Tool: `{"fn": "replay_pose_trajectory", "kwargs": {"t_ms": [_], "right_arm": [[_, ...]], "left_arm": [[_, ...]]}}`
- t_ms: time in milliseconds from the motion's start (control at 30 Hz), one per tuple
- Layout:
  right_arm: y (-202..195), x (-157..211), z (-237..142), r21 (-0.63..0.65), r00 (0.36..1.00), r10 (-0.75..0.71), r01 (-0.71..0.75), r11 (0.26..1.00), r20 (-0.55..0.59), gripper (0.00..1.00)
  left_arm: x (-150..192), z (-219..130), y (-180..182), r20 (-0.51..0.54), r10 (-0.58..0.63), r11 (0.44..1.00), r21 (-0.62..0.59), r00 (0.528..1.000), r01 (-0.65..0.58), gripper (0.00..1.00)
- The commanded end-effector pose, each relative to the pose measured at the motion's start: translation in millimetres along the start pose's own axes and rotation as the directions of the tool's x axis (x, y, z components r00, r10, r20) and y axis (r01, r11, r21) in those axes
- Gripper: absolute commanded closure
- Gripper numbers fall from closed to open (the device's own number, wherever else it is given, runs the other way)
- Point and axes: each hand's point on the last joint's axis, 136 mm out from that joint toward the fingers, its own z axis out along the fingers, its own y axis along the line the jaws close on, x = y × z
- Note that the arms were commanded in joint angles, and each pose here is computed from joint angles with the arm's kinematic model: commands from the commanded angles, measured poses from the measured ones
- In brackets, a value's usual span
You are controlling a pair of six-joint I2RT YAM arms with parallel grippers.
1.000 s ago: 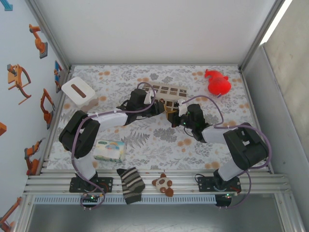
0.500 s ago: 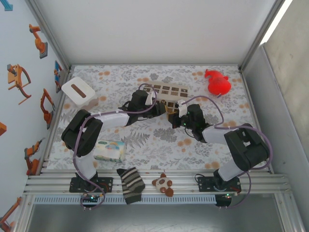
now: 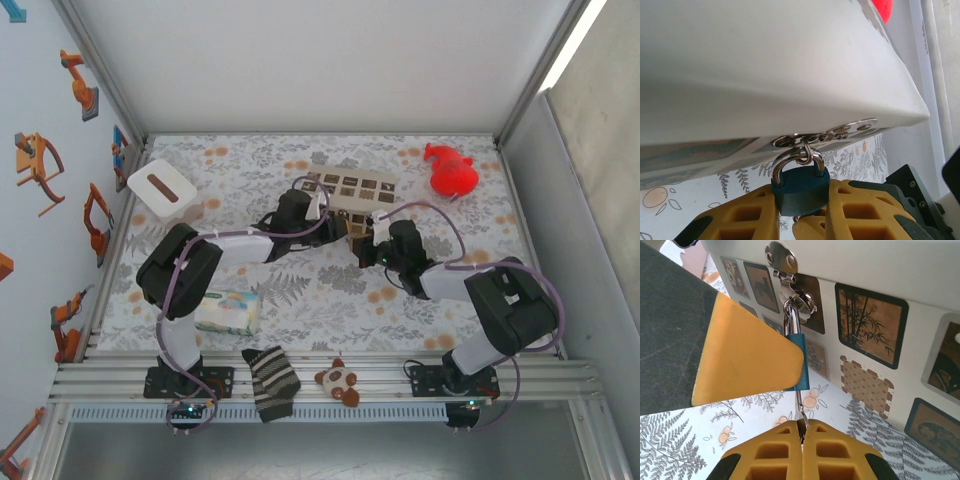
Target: Unlock a padlock with a key
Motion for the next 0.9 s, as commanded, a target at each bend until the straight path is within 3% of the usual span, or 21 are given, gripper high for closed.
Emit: {"fn": "replay_pose_trajectory", "kwargs": {"t_ms": [0, 300, 667, 867], "right_arm": [[43, -79, -20, -0.12, 0.958, -0.076, 0.113, 0.986, 0.277, 1.0], [27, -67, -16, -0.11, 0.968, -0.086, 0.115, 0.987, 0.235, 1.0], [9, -27, -6, -0.088, 0.986, -0.006, 0.021, 0.996, 0.165, 1.0], [-1, -11, -3, -0.056, 0.99, 0.014, -0.006, 0.998, 0.143, 1.0]], "left_arm": [[35, 15, 19, -0.115, -0.067, 0.997, -0.041, 0.991, 0.062, 0.77], [36, 21, 24, -0.121, -0.075, 0.997, -0.045, 0.99, 0.07, 0.77], [42, 38, 42, -0.116, -0.121, 0.992, -0.052, 0.986, 0.116, 0.77], [45, 41, 48, -0.111, -0.134, 0.99, -0.055, 0.985, 0.128, 0.69]]}}
